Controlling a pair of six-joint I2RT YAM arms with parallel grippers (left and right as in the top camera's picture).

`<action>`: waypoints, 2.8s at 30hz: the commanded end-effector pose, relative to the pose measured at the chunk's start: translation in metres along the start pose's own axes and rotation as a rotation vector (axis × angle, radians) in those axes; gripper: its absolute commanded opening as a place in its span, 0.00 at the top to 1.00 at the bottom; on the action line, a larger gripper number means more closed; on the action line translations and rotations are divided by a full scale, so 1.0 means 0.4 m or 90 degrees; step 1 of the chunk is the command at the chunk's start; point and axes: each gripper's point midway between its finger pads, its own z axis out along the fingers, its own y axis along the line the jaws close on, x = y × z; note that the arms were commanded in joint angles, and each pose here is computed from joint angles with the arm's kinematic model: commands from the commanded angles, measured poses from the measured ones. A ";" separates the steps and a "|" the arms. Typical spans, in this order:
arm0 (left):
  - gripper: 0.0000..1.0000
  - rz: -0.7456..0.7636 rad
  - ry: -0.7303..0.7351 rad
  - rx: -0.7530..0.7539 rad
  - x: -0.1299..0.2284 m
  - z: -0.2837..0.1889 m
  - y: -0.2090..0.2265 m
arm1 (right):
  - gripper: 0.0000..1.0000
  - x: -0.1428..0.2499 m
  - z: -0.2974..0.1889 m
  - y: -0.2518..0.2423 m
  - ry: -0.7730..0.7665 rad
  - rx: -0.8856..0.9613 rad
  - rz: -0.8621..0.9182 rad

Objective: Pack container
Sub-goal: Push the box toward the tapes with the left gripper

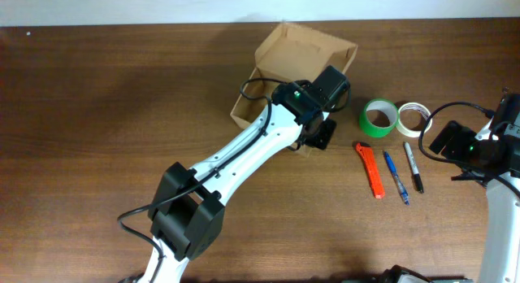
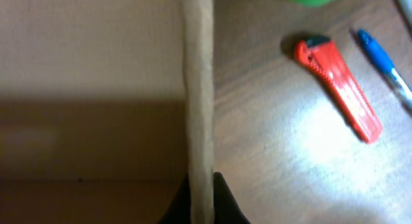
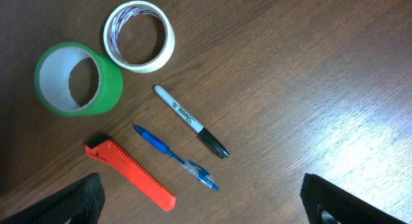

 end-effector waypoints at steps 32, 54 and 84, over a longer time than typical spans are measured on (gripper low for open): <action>0.98 0.017 0.051 0.022 -0.051 0.125 0.064 | 0.01 -0.012 -0.018 0.003 -0.011 -0.009 0.010; 0.98 0.012 0.137 0.016 0.028 0.155 0.074 | 0.01 -0.011 -0.019 0.008 -0.010 -0.016 0.010; 0.35 0.054 -0.007 -0.108 -0.143 -0.102 0.129 | 0.01 -0.019 -0.019 0.014 -0.018 -0.024 0.010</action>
